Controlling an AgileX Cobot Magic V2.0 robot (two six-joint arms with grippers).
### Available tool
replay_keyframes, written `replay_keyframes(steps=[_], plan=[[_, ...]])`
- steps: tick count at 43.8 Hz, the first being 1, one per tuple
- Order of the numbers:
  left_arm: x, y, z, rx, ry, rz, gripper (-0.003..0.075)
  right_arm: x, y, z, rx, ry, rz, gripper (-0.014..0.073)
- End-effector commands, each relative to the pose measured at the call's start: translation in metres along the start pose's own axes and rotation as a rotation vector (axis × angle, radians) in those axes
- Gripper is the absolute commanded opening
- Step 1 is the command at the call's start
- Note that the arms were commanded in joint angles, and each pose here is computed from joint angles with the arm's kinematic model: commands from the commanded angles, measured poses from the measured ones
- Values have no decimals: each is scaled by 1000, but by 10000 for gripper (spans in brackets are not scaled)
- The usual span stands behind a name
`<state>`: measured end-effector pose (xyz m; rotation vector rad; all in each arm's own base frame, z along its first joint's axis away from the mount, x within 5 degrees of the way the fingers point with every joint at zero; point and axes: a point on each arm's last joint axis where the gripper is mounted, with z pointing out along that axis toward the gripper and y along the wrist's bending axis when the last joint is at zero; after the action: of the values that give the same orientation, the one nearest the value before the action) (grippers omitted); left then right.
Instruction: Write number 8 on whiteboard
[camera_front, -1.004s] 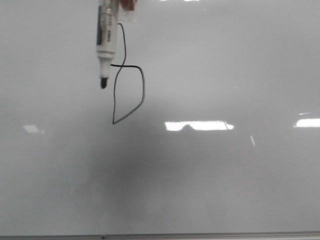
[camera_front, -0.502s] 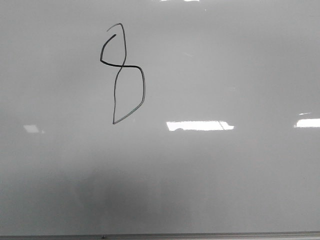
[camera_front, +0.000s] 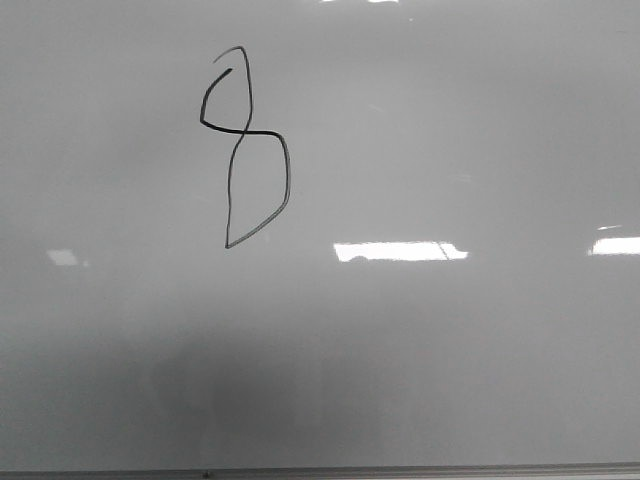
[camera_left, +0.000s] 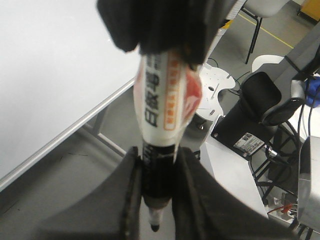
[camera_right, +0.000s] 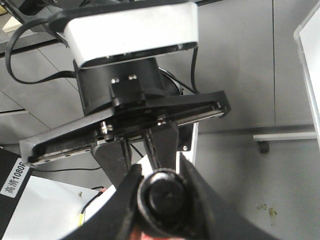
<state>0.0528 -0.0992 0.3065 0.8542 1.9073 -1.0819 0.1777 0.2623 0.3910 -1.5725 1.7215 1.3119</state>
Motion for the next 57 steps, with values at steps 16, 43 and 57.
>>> replay_keyframes(steps=[16, 43, 57], plan=[[-11, 13, 4, -127, 0, -19, -21, -23, 20, -46, 126, -172, -65, 630], [-50, 165, -24, -1038, 99, -259, -21, 164, 84, -128, 1031, -505, 164, 304], [-47, 211, -35, -1153, 13, -301, -20, 228, 114, -118, 1203, -710, 50, -69]])
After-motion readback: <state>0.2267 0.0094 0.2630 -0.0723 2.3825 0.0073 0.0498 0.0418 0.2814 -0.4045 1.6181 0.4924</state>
